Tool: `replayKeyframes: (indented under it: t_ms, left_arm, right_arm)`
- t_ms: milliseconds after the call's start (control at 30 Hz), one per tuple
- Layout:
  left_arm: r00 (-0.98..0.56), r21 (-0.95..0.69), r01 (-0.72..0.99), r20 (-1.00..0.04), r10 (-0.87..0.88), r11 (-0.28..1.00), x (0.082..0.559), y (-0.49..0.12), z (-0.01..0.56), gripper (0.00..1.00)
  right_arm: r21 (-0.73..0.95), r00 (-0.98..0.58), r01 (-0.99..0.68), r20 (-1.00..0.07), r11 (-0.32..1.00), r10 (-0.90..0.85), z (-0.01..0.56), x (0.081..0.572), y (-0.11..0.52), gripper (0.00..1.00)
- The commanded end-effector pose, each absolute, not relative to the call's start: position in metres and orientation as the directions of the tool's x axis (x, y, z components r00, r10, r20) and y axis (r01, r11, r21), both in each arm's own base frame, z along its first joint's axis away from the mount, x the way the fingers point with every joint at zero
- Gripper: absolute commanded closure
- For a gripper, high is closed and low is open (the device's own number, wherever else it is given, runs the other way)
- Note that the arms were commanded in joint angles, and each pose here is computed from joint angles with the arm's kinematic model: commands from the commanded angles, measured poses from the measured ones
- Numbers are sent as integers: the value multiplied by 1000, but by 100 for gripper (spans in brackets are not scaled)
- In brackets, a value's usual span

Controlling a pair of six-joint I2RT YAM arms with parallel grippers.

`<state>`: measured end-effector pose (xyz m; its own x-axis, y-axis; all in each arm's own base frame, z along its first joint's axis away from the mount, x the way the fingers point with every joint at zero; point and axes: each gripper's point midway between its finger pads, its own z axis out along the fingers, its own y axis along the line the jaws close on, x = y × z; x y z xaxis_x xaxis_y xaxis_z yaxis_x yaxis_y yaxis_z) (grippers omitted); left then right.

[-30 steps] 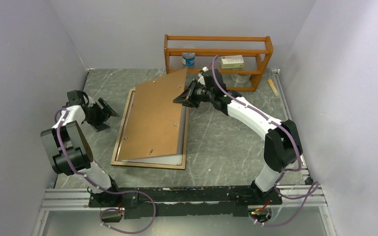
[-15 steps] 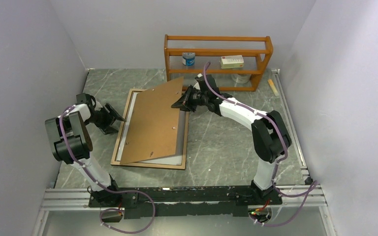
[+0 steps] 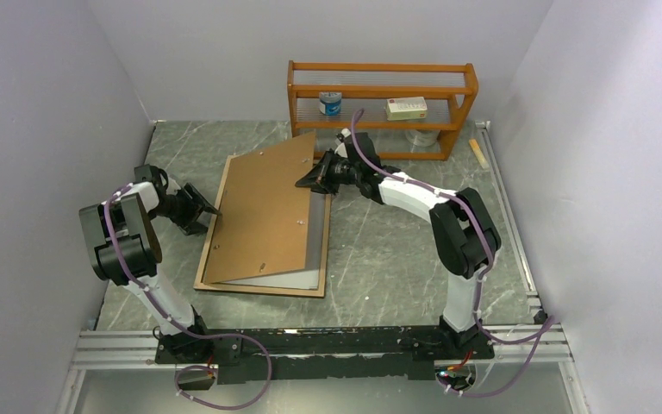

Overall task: Put the photo into the frame
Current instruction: Place the photo frame item in the photo frame.

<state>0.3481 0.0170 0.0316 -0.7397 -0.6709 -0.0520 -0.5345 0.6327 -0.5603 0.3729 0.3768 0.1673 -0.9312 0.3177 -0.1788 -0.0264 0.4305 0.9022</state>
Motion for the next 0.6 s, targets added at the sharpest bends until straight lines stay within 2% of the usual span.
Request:
replayKeyframes:
  t_ms: [0,567]
  left_arm:
    - [-747,-576,-524,-43,-663,628,353,14,35,35]
    - [-749,-580,-529,-22,-662,619,351,11,32,37]
  right_arm:
    - [922,-906,-148,-271,356,325,199,388,384,100]
    - [909,-899,-102,-258,404,353,167,401,374,100]
